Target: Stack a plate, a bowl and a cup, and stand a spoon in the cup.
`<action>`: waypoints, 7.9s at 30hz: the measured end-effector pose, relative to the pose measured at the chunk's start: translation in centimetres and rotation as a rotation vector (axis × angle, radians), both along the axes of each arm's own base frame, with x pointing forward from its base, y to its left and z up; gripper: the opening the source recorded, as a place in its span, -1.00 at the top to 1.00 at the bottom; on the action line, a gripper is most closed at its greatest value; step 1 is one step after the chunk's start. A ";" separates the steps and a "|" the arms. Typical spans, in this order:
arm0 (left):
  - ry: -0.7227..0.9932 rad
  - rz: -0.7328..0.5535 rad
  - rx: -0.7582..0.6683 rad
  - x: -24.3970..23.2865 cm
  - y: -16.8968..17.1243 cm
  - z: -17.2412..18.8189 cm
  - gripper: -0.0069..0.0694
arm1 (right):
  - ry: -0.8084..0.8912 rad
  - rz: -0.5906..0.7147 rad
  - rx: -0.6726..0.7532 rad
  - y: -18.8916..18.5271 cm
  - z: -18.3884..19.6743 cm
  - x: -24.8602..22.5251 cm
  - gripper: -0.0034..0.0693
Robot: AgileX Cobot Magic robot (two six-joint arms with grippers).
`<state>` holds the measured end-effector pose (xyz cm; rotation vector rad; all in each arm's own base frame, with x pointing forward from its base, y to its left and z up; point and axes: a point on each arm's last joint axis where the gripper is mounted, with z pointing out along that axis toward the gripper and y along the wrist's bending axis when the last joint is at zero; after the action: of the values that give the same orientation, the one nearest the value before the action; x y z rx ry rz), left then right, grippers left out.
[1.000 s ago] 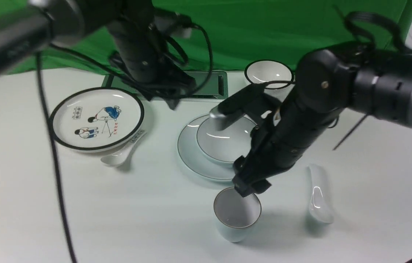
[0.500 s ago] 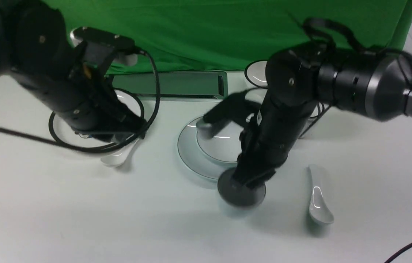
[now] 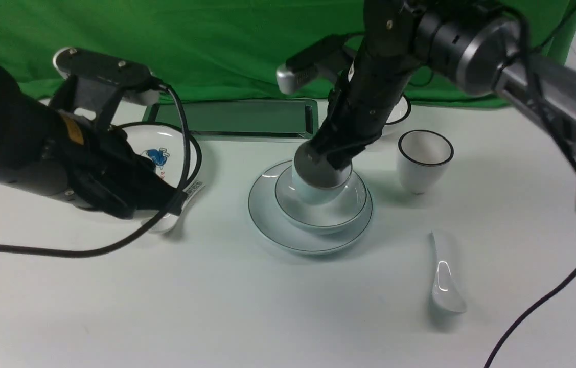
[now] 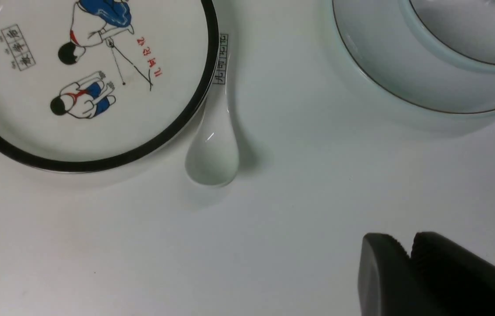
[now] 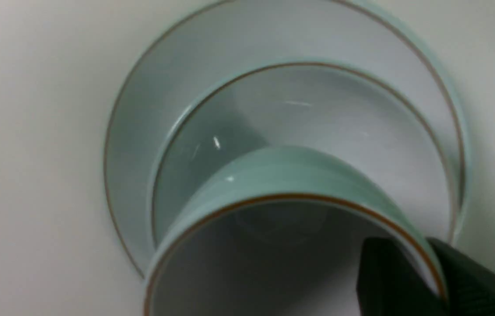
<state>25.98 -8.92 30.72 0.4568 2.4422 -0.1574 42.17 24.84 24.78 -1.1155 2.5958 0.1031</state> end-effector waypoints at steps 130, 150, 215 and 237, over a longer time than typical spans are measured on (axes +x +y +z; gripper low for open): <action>-0.758 0.024 -0.273 -20.7 7.0 0.1 0.61 | -0.968 0.002 0.711 -16.1 10.1 -30.1 0.76; -0.761 0.021 -0.265 -20.7 7.0 0.1 0.56 | -1.019 -0.230 0.797 -20.3 3.2 -33.4 0.88; -0.940 0.043 -0.208 -20.0 7.3 -1.2 0.59 | -0.963 -0.734 0.437 -25.2 -6.5 -36.7 0.76; -0.763 0.450 -0.133 -20.4 9.4 -11.6 0.90 | -0.961 -0.735 0.436 -25.2 -6.5 -36.7 0.56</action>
<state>5.59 0.43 19.09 -0.0999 1.7079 0.0456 5.44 -0.40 18.28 0.0330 1.7957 -0.0347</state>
